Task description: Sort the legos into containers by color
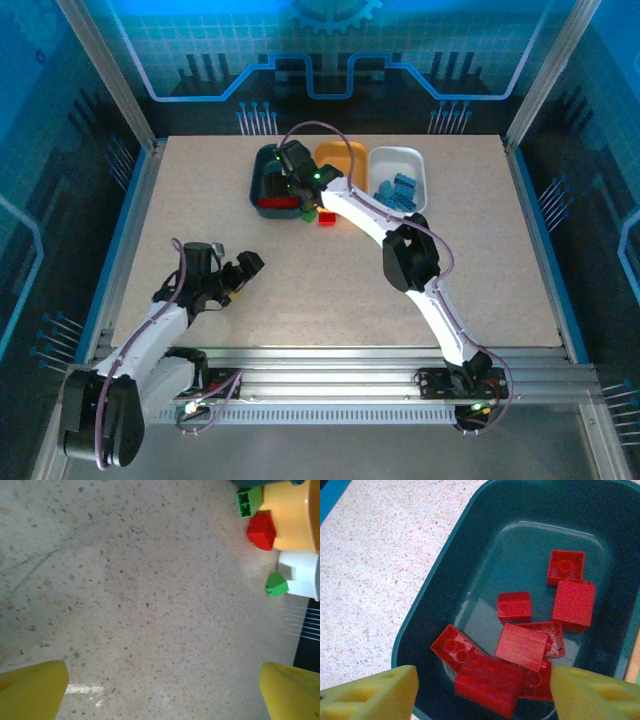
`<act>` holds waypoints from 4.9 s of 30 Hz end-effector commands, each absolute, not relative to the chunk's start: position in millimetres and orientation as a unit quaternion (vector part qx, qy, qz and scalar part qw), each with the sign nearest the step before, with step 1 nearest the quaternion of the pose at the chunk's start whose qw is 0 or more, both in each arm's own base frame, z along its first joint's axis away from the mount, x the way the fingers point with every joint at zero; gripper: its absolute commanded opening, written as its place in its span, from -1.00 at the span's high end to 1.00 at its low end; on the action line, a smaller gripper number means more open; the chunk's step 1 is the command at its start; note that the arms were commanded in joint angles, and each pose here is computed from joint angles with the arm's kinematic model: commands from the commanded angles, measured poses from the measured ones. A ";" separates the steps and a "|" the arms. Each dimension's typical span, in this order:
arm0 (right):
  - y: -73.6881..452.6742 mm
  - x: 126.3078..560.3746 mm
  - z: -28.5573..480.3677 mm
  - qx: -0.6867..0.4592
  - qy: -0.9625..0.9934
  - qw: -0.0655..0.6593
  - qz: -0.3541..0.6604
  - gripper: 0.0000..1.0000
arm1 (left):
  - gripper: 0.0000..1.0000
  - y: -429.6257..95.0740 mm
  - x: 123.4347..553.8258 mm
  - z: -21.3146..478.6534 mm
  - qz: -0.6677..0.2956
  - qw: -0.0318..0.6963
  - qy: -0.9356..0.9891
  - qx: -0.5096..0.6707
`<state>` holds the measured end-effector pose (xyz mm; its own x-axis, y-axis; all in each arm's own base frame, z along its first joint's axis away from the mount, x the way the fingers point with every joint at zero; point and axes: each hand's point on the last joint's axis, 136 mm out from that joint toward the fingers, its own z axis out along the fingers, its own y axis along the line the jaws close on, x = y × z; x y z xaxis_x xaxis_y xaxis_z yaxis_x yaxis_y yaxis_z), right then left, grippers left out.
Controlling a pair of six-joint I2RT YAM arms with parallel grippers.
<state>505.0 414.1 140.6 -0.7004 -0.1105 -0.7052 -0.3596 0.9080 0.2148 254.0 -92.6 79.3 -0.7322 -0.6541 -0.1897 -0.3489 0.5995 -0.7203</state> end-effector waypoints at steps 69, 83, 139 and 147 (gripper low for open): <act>314.7 403.8 96.0 -0.040 0.927 0.360 0.097 0.07 | -0.98 -108.5 256.3 51.7 -0.356 0.180 0.873 -0.282; 384.7 504.9 112.8 -0.099 0.926 0.335 0.144 -0.45 | -0.98 -111.5 249.8 64.8 -0.362 0.179 0.877 -0.259; 110.9 482.3 136.2 0.130 0.930 0.342 0.041 -0.56 | -0.92 -179.7 355.1 43.7 -0.168 0.153 0.972 -0.055; 112.8 419.0 149.9 0.124 0.921 0.359 0.092 -0.62 | -0.92 -185.3 410.6 34.6 -0.122 0.180 0.976 -0.025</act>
<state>438.3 107.6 134.3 -0.7239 0.2693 -0.6351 0.1936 0.9630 0.1877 401.8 -194.9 40.1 -0.9340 -0.1554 -0.3216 -0.0389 0.9393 -0.3408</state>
